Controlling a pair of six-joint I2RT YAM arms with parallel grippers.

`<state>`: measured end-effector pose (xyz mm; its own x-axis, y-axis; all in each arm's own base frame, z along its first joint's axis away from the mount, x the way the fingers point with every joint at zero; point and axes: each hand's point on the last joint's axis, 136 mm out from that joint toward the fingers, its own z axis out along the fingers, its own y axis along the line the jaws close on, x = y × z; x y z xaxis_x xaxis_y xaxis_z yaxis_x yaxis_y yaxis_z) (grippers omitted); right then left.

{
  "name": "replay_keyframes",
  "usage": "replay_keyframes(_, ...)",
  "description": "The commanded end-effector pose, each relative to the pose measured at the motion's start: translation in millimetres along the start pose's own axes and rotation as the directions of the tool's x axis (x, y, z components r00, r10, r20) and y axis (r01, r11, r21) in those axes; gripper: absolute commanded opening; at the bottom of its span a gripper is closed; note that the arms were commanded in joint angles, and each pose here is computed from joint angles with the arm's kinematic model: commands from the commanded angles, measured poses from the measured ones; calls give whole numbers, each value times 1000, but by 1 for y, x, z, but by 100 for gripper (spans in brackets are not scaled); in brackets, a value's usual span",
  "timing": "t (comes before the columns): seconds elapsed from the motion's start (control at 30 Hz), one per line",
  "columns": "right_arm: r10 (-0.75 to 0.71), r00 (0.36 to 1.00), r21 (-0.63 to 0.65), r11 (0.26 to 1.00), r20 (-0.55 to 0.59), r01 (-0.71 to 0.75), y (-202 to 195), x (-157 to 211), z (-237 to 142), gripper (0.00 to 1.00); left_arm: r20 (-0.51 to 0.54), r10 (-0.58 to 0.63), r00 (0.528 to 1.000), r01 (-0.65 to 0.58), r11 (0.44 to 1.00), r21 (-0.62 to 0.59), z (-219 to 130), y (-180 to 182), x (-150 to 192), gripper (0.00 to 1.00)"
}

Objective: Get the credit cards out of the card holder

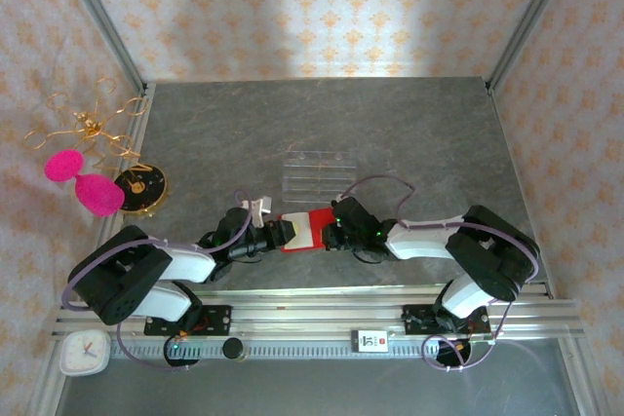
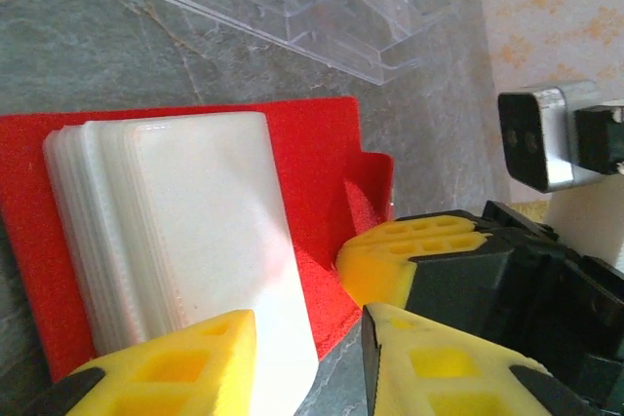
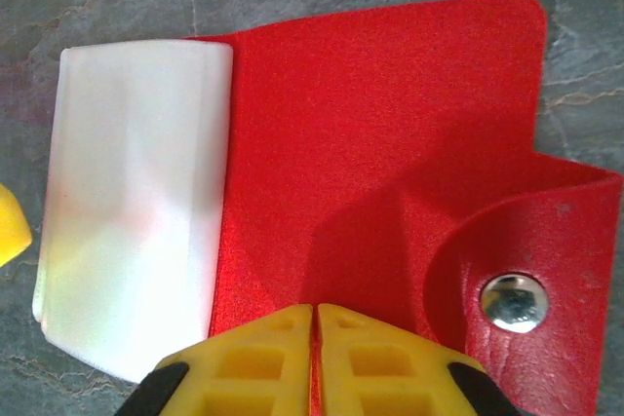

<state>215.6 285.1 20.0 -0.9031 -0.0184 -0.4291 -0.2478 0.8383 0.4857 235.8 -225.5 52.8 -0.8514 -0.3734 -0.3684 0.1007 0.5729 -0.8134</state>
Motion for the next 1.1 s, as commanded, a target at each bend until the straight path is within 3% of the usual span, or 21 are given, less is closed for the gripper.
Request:
replay_keyframes(0.0,-20,998,8,1000,-63,21,-5,16,6,15,41,24,999,-22,999,-47,-3,-2,-9,36)
replay_keyframes(0.23,-95,995,-8,995,3,95,16,-3,-3,44,146,65,987,-50,993,-107,-27,-3,-24,42)
replay_keyframes(0.5,-164,986,80,984,27,162,36,-20,3,53,180,68,981,-35,983,-181,-40,12,-25,44)
replay_keyframes(0.57,-173,984,109,980,34,168,39,-23,6,62,186,69,980,-34,982,-183,-43,13,-25,45)
replay_keyframes(0.77,-212,977,205,958,37,200,45,-28,12,65,224,79,971,-37,982,-187,-52,15,-28,48)
replay_keyframes(0.8,-220,975,232,950,32,207,44,-28,14,78,226,81,971,-39,981,-188,-52,16,-28,48)
replay_keyframes(0.83,-228,973,251,944,23,216,44,-27,17,82,227,82,970,-38,981,-190,-53,16,-28,48)
replay_keyframes(1.07,-265,964,304,917,-22,259,46,-18,30,87,227,98,969,-51,978,-203,-57,20,-27,49)
